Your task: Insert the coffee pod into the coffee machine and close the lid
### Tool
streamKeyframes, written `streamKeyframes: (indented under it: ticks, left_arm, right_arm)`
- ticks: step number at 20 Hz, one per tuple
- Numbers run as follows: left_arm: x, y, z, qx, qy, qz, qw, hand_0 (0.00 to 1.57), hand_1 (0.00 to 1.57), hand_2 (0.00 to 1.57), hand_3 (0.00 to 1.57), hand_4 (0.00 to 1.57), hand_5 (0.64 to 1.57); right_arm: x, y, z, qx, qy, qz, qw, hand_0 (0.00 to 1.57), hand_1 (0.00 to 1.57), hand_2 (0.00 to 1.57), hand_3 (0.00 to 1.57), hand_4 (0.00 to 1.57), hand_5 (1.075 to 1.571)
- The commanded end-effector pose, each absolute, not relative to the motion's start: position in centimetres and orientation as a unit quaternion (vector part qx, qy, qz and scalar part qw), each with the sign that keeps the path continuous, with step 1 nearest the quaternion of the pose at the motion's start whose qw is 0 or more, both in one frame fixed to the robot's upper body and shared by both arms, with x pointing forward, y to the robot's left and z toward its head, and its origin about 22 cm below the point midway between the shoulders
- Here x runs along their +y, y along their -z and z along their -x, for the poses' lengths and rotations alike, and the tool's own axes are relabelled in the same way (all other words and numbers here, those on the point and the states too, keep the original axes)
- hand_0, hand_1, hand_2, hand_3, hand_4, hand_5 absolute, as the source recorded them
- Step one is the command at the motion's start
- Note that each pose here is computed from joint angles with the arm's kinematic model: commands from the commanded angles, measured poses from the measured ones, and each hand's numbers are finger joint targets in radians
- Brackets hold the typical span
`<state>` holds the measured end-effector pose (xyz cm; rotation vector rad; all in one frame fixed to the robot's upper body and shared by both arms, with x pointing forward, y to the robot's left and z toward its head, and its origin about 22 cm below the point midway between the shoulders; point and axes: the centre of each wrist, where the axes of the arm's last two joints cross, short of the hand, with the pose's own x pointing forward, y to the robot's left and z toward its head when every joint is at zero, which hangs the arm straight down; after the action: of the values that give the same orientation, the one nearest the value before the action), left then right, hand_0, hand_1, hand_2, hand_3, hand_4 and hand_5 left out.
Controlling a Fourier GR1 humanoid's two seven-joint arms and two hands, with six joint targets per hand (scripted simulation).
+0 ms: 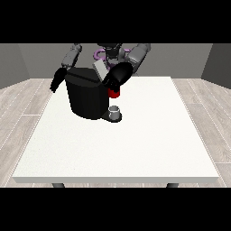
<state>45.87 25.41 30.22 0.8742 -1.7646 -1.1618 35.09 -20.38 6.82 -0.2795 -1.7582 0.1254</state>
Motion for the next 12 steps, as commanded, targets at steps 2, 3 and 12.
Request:
streamKeyframes:
  ticks: [2,3,12]
  left_arm:
    - [27.9,-31.2,-45.4,-0.695,0.467,-0.379,0.396,1.04,1.04,1.05,0.74,0.00,1.571]
    - [26.6,-30.9,-45.7,-0.702,0.464,-0.383,0.381,1.00,1.00,1.02,0.72,0.00,1.571]
    - [26.7,-29.5,-45.9,-0.678,0.460,-0.406,0.404,0.00,0.00,0.59,0.46,0.00,1.571]
  right_arm:
    - [-20.3,-7.6,-35.2,-0.774,-0.062,0.120,0.618,0.00,0.00,0.00,0.00,0.19,1.571]
    - [-19.6,-8.5,-35.7,-0.782,-0.054,0.118,0.610,0.00,0.00,0.00,0.00,0.16,1.571]
    - [-21.1,-7.6,-35.2,-0.761,-0.068,0.135,0.631,0.00,0.00,0.00,0.00,0.15,1.571]
